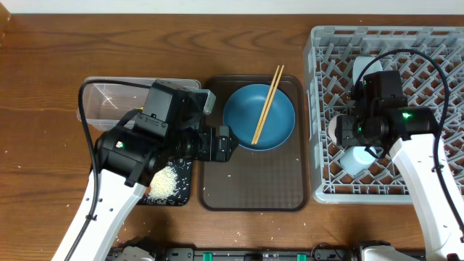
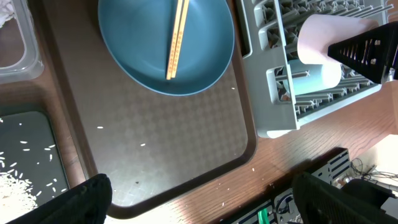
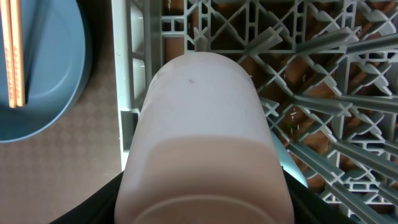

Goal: Sort waste into correct bins and load items into the dishwasher rack
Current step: 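Carry the pink cup into the dish rack with the right gripper, then set the pink cup down in the rack and open the right gripper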

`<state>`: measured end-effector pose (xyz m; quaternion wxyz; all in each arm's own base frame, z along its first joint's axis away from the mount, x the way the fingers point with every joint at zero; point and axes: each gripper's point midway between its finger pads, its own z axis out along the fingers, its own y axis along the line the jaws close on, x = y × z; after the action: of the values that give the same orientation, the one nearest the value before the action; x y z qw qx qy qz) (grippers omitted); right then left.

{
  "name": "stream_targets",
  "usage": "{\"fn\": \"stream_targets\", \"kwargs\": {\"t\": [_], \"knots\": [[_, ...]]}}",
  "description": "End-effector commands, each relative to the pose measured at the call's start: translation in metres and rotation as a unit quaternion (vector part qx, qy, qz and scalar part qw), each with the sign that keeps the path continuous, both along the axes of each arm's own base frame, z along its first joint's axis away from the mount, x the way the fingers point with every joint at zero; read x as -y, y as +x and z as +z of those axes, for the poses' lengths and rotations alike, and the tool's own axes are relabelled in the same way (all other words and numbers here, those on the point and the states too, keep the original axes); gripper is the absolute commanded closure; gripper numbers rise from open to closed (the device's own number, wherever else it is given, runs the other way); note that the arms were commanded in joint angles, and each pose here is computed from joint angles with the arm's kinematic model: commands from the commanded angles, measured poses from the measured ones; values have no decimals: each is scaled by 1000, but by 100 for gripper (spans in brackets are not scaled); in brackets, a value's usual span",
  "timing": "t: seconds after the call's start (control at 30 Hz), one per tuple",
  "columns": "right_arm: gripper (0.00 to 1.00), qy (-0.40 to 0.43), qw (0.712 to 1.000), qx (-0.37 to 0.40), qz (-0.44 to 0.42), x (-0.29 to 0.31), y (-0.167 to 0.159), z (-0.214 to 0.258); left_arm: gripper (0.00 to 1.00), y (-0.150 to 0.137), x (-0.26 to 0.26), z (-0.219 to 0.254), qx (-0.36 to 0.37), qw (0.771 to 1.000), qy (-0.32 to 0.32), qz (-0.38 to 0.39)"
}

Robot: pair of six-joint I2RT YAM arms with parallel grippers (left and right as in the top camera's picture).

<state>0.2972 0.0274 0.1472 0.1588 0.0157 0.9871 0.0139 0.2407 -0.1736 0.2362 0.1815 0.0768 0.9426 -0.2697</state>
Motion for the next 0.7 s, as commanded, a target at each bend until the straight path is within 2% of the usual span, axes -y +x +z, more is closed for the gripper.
{"fn": "stream_targets", "kwargs": {"t": [0.0, 0.47, 0.67], "knots": [[87, 6, 1000, 3, -10, 0, 2, 2, 5, 0, -2, -4, -2, 1000, 7, 1], [86, 14, 1000, 2, -7, -3, 2, 2, 5, 0, -2, -4, -2, 1000, 7, 1], [76, 14, 1000, 2, -7, -3, 2, 2, 5, 0, -2, -4, -2, 1000, 7, 1]]}}
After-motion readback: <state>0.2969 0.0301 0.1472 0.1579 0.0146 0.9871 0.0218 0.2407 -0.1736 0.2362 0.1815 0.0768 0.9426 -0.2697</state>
